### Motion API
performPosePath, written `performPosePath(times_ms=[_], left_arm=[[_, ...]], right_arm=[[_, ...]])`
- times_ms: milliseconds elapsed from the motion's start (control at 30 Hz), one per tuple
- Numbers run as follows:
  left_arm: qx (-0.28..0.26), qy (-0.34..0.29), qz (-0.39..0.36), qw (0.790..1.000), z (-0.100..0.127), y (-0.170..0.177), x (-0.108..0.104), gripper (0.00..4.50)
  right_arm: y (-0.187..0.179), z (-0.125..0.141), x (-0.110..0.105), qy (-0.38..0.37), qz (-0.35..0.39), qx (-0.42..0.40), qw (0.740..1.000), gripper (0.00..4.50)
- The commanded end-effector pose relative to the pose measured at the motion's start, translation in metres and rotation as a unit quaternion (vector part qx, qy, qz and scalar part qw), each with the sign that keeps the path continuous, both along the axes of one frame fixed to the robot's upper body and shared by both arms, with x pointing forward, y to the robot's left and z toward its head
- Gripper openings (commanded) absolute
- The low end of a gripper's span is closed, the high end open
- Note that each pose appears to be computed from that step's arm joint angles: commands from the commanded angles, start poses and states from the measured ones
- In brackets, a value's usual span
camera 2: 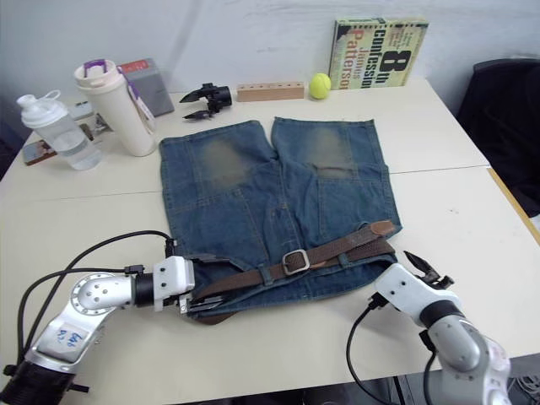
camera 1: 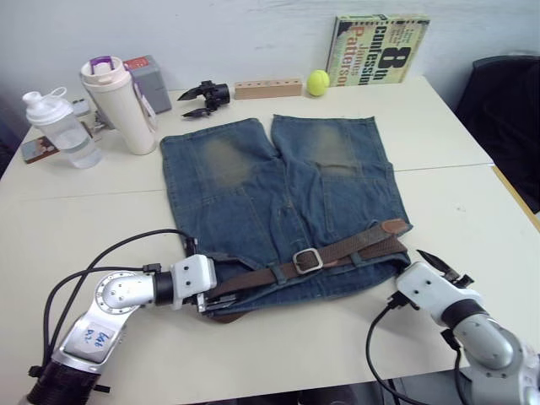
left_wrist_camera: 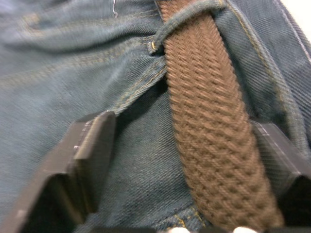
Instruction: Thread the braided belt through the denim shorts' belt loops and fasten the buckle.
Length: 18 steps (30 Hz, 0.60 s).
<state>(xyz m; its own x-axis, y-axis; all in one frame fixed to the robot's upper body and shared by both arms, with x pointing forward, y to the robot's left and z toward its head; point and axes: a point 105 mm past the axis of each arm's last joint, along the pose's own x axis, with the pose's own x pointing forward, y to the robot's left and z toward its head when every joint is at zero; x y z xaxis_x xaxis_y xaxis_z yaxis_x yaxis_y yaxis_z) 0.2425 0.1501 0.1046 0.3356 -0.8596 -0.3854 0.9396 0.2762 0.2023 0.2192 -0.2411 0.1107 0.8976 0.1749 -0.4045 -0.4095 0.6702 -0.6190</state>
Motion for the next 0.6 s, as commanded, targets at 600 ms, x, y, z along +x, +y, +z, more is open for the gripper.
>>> performPosePath(times_ms=[600], left_arm=[[-0.172, -0.102, 0.244, 0.949, 0.072, 0.038, 0.044, 3.84]], right_arm=[[-0.008, 0.089, 0.083, -0.075, 0.055, 0.22, 0.971, 3.73]])
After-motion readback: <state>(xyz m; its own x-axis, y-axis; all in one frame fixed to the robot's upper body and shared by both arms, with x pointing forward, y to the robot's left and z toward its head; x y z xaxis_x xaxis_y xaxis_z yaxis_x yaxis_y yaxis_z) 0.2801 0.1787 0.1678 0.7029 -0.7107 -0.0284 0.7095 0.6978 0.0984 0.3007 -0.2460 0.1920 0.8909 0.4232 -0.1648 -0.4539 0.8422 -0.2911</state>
